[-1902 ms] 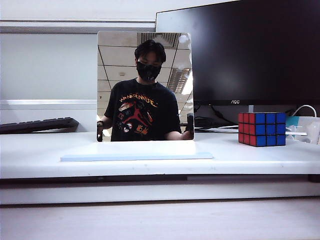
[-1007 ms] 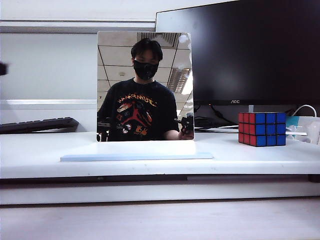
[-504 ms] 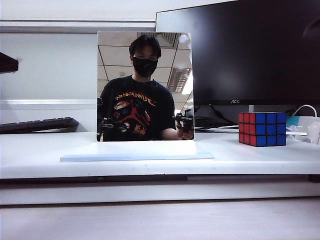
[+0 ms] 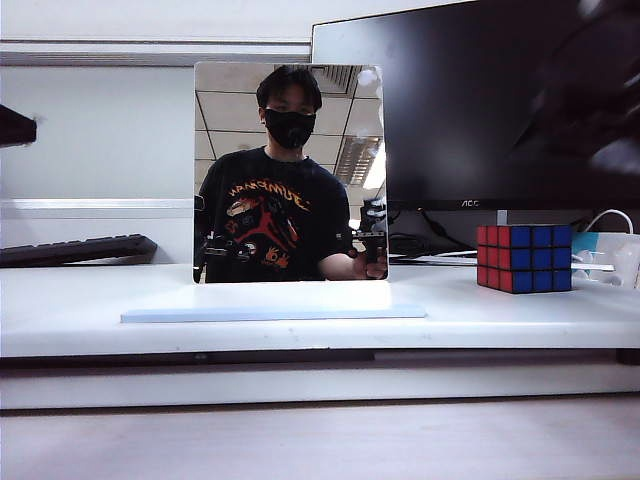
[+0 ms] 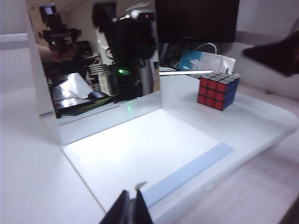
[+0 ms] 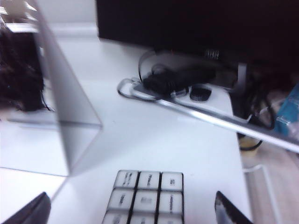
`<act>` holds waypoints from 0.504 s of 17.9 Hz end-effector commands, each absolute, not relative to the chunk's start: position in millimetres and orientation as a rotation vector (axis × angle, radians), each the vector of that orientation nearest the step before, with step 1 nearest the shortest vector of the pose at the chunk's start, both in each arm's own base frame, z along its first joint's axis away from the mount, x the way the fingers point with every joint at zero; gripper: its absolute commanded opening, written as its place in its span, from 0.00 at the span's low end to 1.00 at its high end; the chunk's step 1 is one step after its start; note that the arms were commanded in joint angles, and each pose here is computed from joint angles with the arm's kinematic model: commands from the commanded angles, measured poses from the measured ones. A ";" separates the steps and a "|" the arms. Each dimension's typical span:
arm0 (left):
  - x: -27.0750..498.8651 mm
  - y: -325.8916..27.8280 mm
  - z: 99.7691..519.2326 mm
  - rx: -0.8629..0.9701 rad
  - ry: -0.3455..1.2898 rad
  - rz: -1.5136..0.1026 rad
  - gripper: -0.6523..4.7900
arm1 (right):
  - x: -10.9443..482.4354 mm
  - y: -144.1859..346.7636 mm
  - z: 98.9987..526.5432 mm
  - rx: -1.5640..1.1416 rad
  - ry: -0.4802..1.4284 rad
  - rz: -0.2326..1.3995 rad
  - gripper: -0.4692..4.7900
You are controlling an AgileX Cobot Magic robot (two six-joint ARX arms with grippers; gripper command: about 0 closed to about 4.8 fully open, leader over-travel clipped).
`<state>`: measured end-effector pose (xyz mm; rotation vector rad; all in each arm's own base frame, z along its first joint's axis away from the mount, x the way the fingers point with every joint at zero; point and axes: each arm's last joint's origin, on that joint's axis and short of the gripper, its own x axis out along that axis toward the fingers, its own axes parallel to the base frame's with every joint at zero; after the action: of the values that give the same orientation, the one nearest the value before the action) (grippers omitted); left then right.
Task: Move the the Rubik's Cube near the mirror.
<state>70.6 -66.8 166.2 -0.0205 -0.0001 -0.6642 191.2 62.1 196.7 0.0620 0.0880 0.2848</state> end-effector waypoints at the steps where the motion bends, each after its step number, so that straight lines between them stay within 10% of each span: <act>1: 70.5 -66.8 167.2 -0.021 -0.008 -0.667 0.16 | 224.6 74.3 194.2 0.047 0.136 0.289 1.00; 9: 70.5 -66.9 167.2 -0.020 -0.008 -0.667 0.16 | 252.6 81.3 156.0 0.013 0.299 0.200 1.00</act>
<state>70.6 -66.8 166.2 -0.0205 -0.0001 -0.6642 250.7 80.3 153.1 0.0026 0.3297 0.1961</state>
